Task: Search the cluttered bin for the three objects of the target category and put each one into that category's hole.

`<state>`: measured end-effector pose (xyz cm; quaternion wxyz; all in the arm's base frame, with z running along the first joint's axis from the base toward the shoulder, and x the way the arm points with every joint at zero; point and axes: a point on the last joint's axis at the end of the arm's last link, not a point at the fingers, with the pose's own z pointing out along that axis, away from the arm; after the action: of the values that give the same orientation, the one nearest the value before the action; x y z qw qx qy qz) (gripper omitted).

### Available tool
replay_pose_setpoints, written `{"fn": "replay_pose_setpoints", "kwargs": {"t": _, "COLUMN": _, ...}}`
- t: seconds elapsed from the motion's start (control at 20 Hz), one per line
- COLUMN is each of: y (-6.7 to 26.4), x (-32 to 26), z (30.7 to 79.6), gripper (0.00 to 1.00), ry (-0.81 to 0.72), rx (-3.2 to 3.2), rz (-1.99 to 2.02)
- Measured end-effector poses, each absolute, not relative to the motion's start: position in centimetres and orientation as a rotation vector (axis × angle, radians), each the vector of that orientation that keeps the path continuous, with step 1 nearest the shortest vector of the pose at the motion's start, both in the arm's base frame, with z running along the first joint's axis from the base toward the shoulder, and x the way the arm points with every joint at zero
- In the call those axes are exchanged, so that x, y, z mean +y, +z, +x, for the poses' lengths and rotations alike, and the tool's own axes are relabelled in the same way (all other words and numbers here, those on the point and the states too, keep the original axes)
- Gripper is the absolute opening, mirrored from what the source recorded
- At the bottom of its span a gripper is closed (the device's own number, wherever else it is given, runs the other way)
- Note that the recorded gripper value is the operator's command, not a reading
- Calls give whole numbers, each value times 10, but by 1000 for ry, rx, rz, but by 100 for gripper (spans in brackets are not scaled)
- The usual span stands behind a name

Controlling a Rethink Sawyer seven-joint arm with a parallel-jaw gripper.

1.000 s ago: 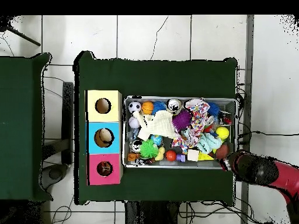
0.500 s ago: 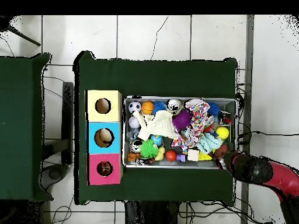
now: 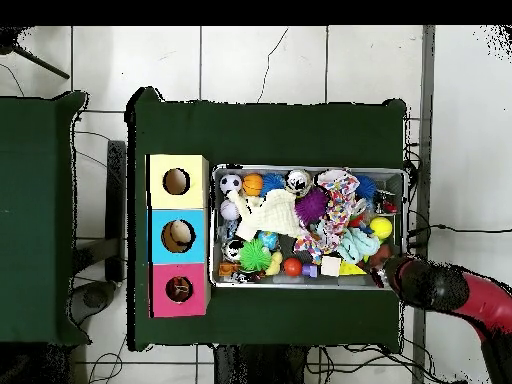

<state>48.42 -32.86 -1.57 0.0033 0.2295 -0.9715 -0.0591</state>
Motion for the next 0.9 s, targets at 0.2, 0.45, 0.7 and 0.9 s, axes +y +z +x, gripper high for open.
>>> {"fn": "replay_pose_setpoints", "kwargs": {"t": 0.2, "y": -15, "x": -327, "z": 490, "gripper": 100, "ry": -180, "rx": -3036, "rz": 731}}
{"fn": "replay_pose_setpoints", "kwargs": {"t": 0.45, "y": -13, "x": -327, "z": 499, "gripper": 100, "ry": -172, "rx": -3021, "rz": 741}}
{"fn": "replay_pose_setpoints", "kwargs": {"t": 0.7, "y": -11, "x": -329, "z": 508, "gripper": 100, "ry": -156, "rx": -3026, "rz": 746}}
{"fn": "replay_pose_setpoints", "kwargs": {"t": 0.9, "y": -10, "x": -340, "z": 520, "gripper": 0, "ry": -123, "rx": -3047, "rz": 739}}
